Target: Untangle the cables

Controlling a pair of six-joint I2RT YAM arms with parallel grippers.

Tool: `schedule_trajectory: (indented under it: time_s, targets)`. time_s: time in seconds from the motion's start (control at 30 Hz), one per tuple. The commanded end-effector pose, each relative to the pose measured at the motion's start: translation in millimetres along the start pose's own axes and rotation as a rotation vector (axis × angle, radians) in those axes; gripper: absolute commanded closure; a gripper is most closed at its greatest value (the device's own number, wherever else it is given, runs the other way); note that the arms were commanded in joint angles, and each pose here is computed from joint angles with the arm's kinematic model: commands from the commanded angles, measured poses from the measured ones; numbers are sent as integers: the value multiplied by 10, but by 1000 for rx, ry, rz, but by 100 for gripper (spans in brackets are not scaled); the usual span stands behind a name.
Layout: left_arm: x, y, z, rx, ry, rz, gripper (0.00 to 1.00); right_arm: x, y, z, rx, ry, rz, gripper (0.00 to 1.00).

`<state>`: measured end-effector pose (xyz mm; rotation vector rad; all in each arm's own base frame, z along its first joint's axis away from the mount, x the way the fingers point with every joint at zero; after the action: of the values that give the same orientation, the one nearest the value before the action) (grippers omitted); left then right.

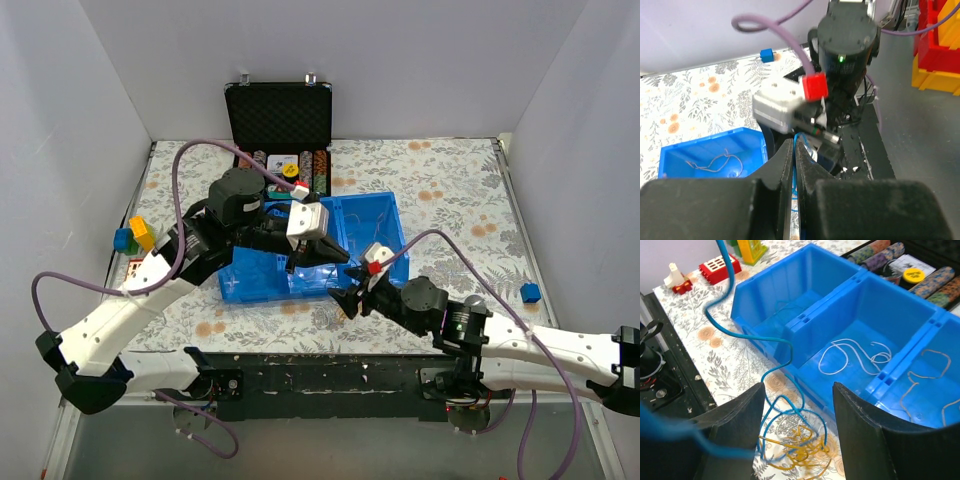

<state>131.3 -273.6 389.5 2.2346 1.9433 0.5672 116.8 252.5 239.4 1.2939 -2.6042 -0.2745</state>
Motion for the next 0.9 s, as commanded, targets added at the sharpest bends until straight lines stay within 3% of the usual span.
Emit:
schedule_trajectory:
  time_s: [0.0, 0.3, 0.53, 0.67, 0.87]
  targets:
    - [99, 8, -392, -6, -82, 10, 100, -114, 182, -107, -34, -43, -88, 37]
    - [378, 399, -1434, -149, -245, -155, 100, -177, 70, 597, -55, 132, -72, 43]
    - [607, 601, -1902, -280, -325, -314, 100, -35, -104, 1119, -98, 243, -31, 42]
    - [719, 741, -1857, -328, -279, -463, 100, 37, -146, 1209, -101, 274, -20, 42]
    - [881, 887, -1256, -282, -117, -719, 100, 116, -167, 1123, -111, 254, -13, 42]
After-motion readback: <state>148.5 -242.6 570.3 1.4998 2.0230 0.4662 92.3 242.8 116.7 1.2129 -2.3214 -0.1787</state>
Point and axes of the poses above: each gripper's point midway between its finger pads, its own x axis back along the fingers, its own y axis along the line the jaws close on, z = x × y, the point moved 5 cm from there along x, back along the fingers, and after that the axes turned 12 degrees about -x, right-handed, at the moved point
